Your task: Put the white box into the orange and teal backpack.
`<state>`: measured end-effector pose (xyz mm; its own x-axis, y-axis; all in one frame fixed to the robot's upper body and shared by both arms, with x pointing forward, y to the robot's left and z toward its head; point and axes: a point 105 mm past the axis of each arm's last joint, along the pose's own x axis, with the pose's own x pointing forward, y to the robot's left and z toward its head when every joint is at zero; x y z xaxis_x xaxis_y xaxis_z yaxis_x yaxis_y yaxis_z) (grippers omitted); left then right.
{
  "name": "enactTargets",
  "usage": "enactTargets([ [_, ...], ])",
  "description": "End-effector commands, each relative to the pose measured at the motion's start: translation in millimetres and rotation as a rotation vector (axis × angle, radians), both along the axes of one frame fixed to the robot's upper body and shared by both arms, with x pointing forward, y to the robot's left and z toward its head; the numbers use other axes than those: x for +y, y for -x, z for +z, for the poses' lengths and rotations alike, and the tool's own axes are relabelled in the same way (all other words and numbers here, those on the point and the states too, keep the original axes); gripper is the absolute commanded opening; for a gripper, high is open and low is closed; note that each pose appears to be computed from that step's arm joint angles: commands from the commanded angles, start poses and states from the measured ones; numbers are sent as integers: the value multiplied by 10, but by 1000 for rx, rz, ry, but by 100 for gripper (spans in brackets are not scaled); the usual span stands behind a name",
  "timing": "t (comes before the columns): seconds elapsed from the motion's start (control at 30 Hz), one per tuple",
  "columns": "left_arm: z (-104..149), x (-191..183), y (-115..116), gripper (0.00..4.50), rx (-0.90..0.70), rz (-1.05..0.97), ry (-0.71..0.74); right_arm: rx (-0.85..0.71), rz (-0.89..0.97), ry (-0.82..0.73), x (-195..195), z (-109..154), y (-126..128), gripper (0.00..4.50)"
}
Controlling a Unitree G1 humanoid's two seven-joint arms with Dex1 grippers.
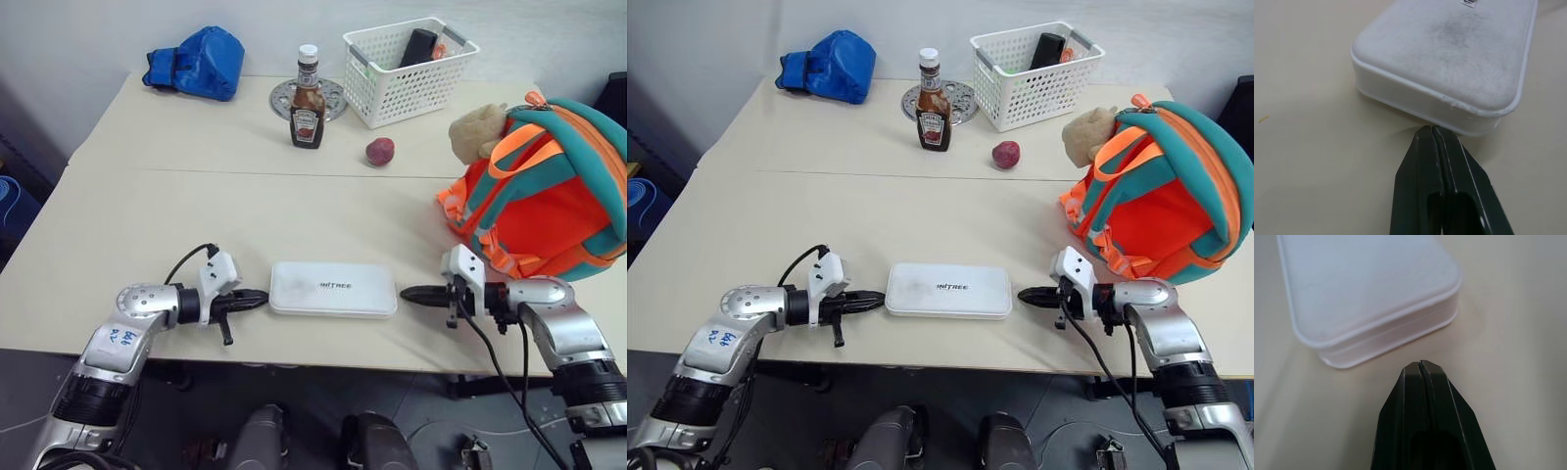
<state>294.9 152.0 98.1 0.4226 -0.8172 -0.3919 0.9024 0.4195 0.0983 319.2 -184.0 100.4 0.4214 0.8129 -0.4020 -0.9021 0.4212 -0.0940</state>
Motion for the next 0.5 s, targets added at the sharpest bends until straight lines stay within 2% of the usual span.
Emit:
enactTargets([
  [0.03,36,34,32,2,-32,12,-16,-30,-2,11,1,29,-42,0],
  [0.17,26,304,-9,2,41,152,11,-27,33,40,-29,22,6,0],
  [0.27,68,445,4,56,154,221,103,-20,84,64,-26,24,59,0],
  [0.43,257,523,-39,215,340,283,349,-27,163,129,1,-17,99,0],
  [0.5,284,500,-30,278,421,278,396,-33,180,151,11,-43,93,0],
])
